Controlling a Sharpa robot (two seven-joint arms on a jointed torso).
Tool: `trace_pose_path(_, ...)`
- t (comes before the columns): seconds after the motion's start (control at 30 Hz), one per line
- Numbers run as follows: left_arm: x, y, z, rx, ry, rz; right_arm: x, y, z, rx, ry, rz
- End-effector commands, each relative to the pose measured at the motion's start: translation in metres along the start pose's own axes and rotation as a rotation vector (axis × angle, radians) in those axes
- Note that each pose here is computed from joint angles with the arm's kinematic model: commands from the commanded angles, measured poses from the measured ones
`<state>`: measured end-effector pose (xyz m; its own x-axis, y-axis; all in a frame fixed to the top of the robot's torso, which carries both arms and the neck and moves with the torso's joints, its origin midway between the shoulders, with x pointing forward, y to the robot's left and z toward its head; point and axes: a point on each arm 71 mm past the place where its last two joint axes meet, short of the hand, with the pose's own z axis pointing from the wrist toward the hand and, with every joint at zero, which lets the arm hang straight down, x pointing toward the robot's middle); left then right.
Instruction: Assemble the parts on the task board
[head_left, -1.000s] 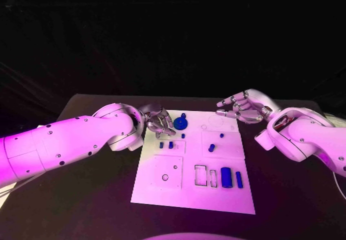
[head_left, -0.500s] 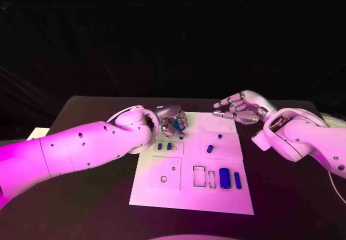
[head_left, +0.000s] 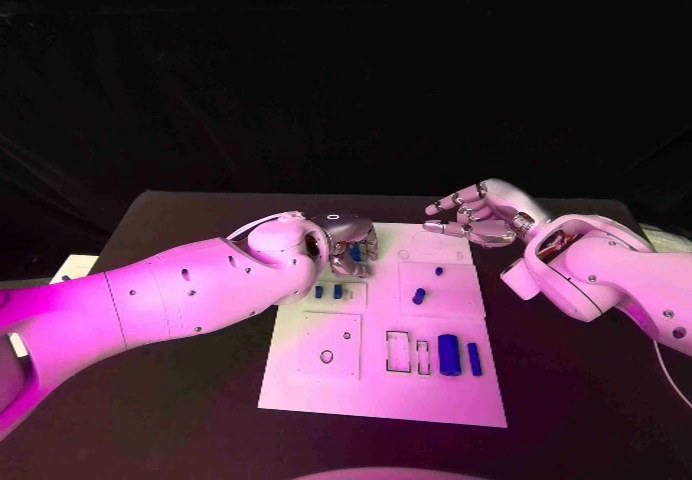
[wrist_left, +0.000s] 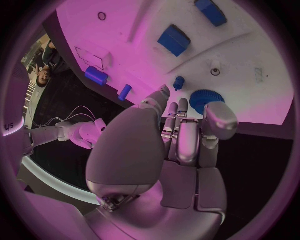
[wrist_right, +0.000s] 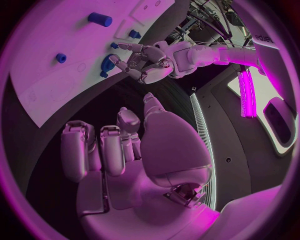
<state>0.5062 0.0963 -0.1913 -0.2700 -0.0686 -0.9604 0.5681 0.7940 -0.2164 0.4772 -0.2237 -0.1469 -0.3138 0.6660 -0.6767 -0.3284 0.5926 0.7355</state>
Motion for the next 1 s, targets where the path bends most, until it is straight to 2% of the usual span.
trace_pose_path(0.03,0.0047,0.0005,0.0012,-0.014,0.06,0.056,0.0016,0.0008,0.0003,-0.008,0.011,-0.001)
trace_pose_path(0.27,0.0073,0.0007,0.0021,-0.031,0.095,0.067,0.0018,0.0009,0.0004,-0.009,0.012,-0.001)
trace_pose_path(1.0,0.0126,-0.0013,0.0057,-0.044,0.114,0.068,0.0023,0.0011,0.0007,-0.01,0.014,-0.001)
